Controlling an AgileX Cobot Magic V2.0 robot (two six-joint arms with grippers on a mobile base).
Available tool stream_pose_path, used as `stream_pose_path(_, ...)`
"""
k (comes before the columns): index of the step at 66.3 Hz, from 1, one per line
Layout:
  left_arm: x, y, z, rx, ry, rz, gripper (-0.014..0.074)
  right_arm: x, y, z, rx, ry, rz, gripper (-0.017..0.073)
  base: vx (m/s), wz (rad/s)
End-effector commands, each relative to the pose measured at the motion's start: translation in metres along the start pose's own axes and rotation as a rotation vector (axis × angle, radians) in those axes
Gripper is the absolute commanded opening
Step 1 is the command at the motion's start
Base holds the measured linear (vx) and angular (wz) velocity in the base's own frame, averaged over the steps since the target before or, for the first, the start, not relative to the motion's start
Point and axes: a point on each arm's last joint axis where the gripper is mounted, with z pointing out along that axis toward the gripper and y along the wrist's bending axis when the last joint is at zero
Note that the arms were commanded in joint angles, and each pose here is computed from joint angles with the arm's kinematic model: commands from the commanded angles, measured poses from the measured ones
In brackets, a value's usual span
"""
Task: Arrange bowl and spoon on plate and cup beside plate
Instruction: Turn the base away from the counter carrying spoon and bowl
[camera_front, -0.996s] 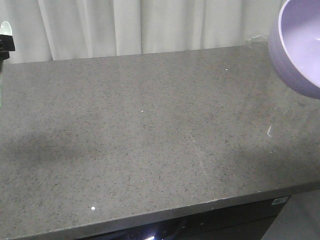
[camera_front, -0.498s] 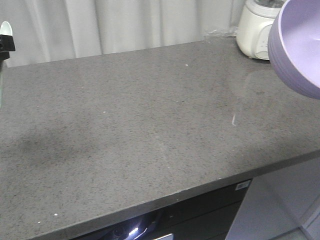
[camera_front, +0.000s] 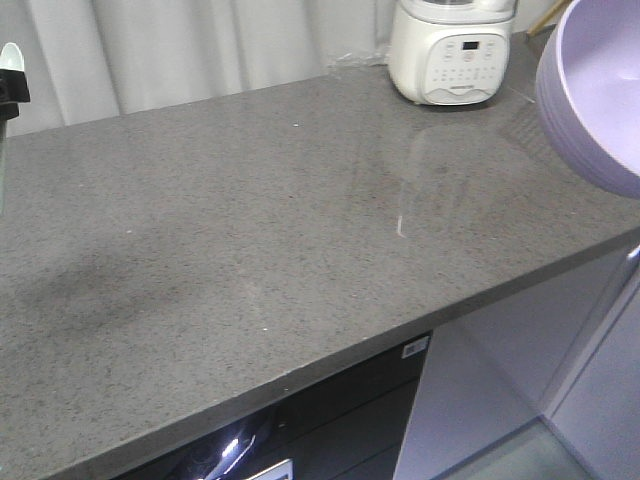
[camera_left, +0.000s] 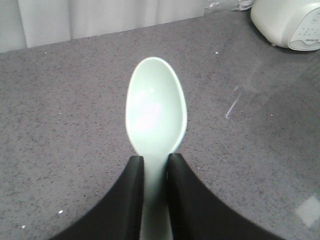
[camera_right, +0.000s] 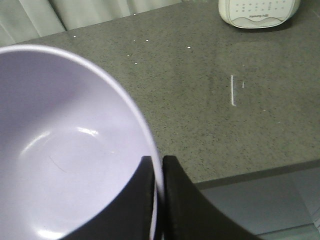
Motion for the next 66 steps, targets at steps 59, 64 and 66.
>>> stream_pose_path(59, -0.0135, -0.0038, -0.0145, 0.012, -0.109, -0.010, -0.0006, -0.0104, 0.0087, -0.0101, -0.006, -0.096, -0.020, -0.0004, -0.01, -0.27)
stream_pose_path(64, -0.0135, -0.0038, -0.0145, 0.012, -0.109, -0.010, -0.0006, -0.0104, 0.0087, -0.0101, -0.006, -0.096, -0.020, -0.0004, -0.01, -0.25)
stream_pose_path(66, -0.0135, -0.0038, -0.0145, 0.012, -0.109, -0.010, -0.0006, -0.0104, 0.0087, -0.0101, -0.006, -0.096, -0.020, -0.0004, -0.01, -0.25)
